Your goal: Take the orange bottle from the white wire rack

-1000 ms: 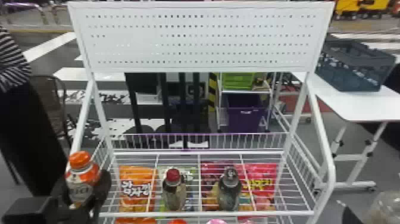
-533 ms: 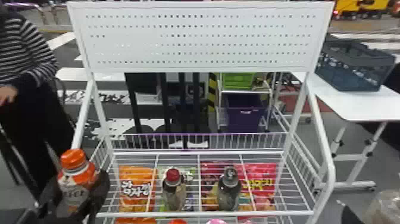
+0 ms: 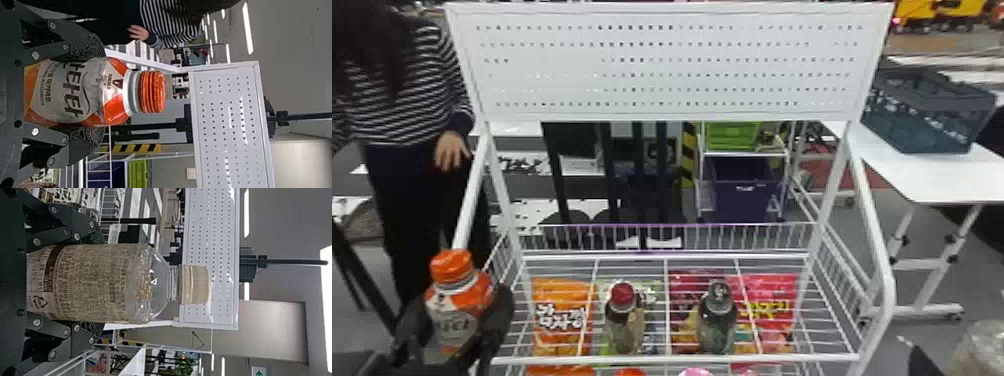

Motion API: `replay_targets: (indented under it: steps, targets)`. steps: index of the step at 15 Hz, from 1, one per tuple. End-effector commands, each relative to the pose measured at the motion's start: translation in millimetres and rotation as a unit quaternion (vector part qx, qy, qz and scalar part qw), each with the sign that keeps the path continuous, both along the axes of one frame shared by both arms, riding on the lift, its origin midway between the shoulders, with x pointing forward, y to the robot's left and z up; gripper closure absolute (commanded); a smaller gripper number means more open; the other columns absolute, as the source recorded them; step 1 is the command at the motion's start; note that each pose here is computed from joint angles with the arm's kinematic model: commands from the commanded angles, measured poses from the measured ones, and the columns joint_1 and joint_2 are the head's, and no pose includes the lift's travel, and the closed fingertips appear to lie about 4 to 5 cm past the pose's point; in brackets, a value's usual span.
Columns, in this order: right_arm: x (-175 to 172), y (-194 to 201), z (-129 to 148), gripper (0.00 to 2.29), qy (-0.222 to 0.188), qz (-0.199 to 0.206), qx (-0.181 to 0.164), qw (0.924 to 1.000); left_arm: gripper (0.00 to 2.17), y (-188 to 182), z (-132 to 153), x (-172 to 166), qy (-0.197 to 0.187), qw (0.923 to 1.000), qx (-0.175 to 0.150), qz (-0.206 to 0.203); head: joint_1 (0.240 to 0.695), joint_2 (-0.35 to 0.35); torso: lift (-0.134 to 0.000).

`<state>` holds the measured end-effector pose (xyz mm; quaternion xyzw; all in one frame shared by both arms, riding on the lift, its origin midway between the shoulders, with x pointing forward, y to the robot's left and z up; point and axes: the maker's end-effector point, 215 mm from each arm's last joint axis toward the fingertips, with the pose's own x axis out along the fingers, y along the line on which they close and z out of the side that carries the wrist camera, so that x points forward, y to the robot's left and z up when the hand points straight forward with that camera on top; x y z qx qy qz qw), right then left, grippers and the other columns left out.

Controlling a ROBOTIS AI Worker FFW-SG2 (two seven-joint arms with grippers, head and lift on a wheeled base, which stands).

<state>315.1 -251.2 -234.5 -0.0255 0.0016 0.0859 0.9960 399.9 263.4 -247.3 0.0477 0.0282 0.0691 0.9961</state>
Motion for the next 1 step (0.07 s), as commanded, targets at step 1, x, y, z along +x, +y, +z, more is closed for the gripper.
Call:
replay_targets:
  steps: [1]
  targets:
    - [-0.1, 0.1, 0.2, 1.16, -0.001, 0.000, 0.001, 1.0000, 2.15, 0.9, 0.9, 0.9, -0.001, 1.0000, 0.001, 0.000, 0.499, 0.000, 0.000]
